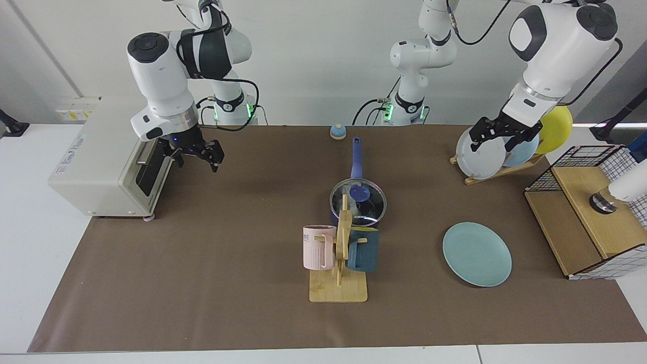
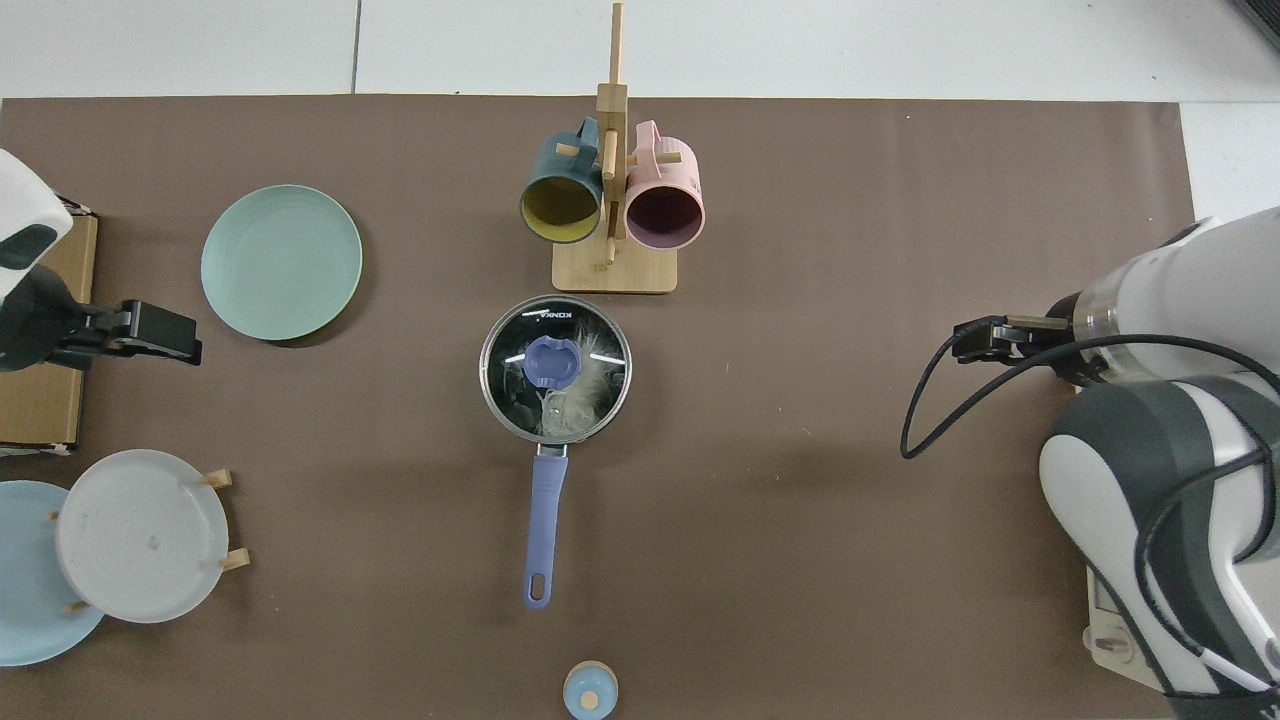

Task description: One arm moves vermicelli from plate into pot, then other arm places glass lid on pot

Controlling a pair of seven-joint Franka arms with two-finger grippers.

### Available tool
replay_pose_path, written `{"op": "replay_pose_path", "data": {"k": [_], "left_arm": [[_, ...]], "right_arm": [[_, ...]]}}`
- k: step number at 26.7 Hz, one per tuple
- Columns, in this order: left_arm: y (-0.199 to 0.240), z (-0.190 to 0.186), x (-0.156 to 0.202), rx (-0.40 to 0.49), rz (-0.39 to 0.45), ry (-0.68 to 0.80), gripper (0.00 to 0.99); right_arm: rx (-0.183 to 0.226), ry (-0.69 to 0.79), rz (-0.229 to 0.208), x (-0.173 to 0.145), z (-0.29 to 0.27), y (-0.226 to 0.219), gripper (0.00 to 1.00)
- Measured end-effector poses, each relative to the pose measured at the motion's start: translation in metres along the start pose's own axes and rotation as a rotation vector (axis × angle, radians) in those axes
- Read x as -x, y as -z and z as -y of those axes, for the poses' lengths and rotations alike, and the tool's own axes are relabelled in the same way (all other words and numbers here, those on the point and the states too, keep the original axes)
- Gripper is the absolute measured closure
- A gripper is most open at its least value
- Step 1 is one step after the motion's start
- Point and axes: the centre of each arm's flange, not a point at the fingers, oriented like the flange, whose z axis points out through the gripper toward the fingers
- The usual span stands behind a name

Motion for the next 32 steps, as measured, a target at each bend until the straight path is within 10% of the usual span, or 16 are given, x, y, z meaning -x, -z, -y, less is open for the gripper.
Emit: {"op": "replay_pose_path", "data": {"k": [32], "left_arm": [[0.0,0.0,0.0,0.0,0.0,0.0,0.0]], "right_arm": [[0.002,0.068,0.027,-0.001,-0.067,0.046,0.0]]}}
